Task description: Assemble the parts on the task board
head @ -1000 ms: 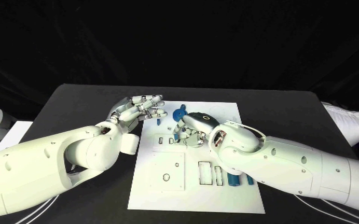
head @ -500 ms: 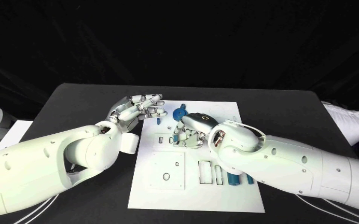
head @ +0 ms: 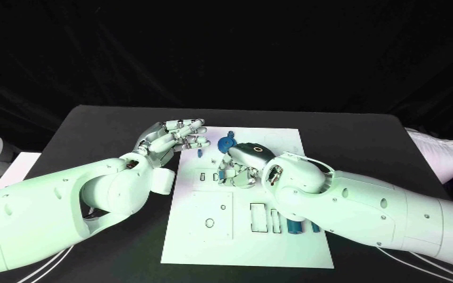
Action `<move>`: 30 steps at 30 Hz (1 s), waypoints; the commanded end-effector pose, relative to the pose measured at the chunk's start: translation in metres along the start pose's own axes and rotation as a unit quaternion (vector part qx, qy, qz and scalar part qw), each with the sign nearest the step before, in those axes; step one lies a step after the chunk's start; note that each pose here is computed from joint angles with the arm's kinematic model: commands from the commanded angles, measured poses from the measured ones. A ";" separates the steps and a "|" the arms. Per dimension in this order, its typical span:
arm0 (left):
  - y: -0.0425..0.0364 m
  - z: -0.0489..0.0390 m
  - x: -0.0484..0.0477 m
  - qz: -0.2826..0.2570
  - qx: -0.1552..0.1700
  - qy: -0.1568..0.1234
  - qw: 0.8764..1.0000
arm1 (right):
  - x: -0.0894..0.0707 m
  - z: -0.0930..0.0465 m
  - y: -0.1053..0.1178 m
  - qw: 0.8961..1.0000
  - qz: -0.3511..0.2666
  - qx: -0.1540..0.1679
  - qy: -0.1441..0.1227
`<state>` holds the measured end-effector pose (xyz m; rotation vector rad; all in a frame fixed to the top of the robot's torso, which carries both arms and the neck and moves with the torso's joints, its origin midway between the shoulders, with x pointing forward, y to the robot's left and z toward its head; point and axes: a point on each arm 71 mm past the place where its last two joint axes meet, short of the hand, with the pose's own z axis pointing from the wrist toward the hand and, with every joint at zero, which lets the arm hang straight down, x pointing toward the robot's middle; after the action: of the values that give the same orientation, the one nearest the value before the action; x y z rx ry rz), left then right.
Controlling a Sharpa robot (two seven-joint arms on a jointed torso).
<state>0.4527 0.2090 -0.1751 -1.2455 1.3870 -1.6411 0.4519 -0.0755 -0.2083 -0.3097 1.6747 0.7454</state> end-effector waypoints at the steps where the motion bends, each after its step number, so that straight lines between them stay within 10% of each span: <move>1: -0.0009 0.0000 0.0023 -0.005 0.004 0.009 1.000 | 0.006 -0.002 -0.005 1.000 -0.019 0.019 0.013; 17: -0.0008 0.0002 0.0020 -0.005 0.003 0.010 1.000 | -0.004 -0.005 0.000 0.998 0.002 -0.001 -0.064; 30: 0.0058 0.0017 -0.0016 0.056 -0.040 0.025 0.997 | -0.035 -0.036 0.000 0.983 0.081 -0.110 -0.123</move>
<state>0.4556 0.2126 -0.1783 -1.2319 1.4242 -1.6028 0.4375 -0.1050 -0.1815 -0.2280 1.4452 0.8895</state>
